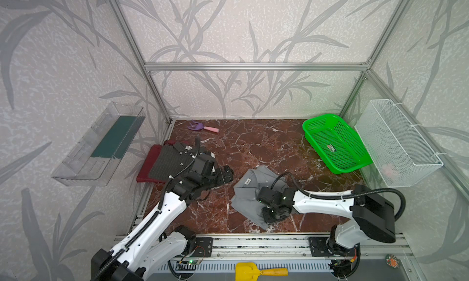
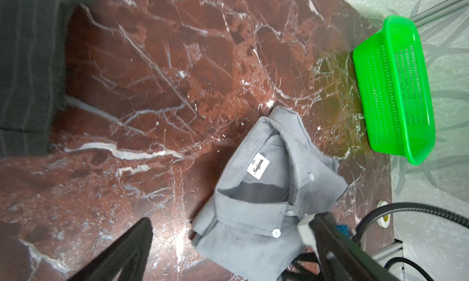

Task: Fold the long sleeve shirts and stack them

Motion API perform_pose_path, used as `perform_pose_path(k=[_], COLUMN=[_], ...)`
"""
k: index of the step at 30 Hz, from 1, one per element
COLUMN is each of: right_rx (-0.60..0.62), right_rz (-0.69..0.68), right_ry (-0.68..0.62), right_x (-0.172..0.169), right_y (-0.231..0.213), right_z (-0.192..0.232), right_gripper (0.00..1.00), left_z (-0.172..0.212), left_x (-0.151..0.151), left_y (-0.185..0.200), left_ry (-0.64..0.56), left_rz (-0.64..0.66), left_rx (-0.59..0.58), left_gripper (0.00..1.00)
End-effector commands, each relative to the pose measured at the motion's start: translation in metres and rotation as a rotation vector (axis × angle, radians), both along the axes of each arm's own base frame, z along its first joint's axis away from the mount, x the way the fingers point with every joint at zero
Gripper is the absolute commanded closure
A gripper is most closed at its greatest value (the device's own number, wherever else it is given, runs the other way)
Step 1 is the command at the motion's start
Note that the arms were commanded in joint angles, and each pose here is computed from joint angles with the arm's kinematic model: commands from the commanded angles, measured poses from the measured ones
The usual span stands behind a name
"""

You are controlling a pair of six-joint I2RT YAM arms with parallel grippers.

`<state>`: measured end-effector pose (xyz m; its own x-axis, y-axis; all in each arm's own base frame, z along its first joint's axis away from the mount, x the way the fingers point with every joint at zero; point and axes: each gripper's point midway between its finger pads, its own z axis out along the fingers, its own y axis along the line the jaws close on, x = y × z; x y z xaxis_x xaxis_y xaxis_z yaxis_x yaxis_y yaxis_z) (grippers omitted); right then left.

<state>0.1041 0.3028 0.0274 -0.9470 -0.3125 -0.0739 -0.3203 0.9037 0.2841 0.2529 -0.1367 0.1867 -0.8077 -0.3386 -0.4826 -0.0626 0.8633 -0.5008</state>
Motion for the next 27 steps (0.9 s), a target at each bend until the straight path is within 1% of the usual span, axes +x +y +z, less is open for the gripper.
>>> perform_pose_path(k=[1,2,4,7,12,13,16,18,19,20,22,27], right_rx=[0.227,0.251,0.254,0.202,0.205,0.205,0.202,0.221,0.227,0.241,0.275,0.199], right_rz=[0.028,0.046,0.062,0.031,-0.091,-0.119,-0.188,-0.262,-0.305,-0.351,-0.367,-0.374], right_ry=[0.001,-0.001,-0.034,-0.143,-0.17,-0.175,-0.208,-0.257,-0.27,-0.261,-0.225,-0.174], right_x=[-0.004,-0.004,0.004,0.03,0.061,0.07,0.09,0.107,0.115,0.122,0.129,0.142], right_y=[0.08,0.089,0.091,0.059,-0.002,-0.016,-0.054,-0.076,-0.088,-0.096,-0.096,-0.096], right_z=[0.039,0.049,0.066,0.086,0.078,0.077,0.08,0.08,0.077,0.073,0.066,0.04], right_gripper=[0.6,0.6,0.59,0.6,0.72,0.72,0.62,0.6,0.62,0.67,0.74,0.75], left_z=[0.012,0.015,0.014,0.007,-0.011,-0.014,-0.021,-0.027,-0.03,-0.034,-0.041,-0.067], left_x=[-0.003,-0.003,-0.007,-0.017,-0.033,-0.036,-0.046,-0.051,-0.054,-0.056,-0.059,-0.065], left_y=[0.009,0.009,0.009,0.004,-0.003,-0.004,-0.003,-0.002,-0.004,-0.006,-0.007,-0.012], left_ry=[0.0,-0.002,0.007,0.039,0.092,0.096,0.104,0.12,0.126,0.134,0.147,0.194], left_rz=[-0.032,-0.034,-0.038,-0.052,-0.051,-0.054,-0.057,-0.057,-0.061,-0.063,-0.056,-0.031], left_rx=[0.045,0.046,0.035,-0.008,-0.1,-0.118,-0.13,-0.141,-0.156,-0.174,-0.194,-0.247], left_gripper=[0.01,0.01,0.01,0.01,0.01,0.01,0.01,0.01,0.01,0.01,0.01,0.01])
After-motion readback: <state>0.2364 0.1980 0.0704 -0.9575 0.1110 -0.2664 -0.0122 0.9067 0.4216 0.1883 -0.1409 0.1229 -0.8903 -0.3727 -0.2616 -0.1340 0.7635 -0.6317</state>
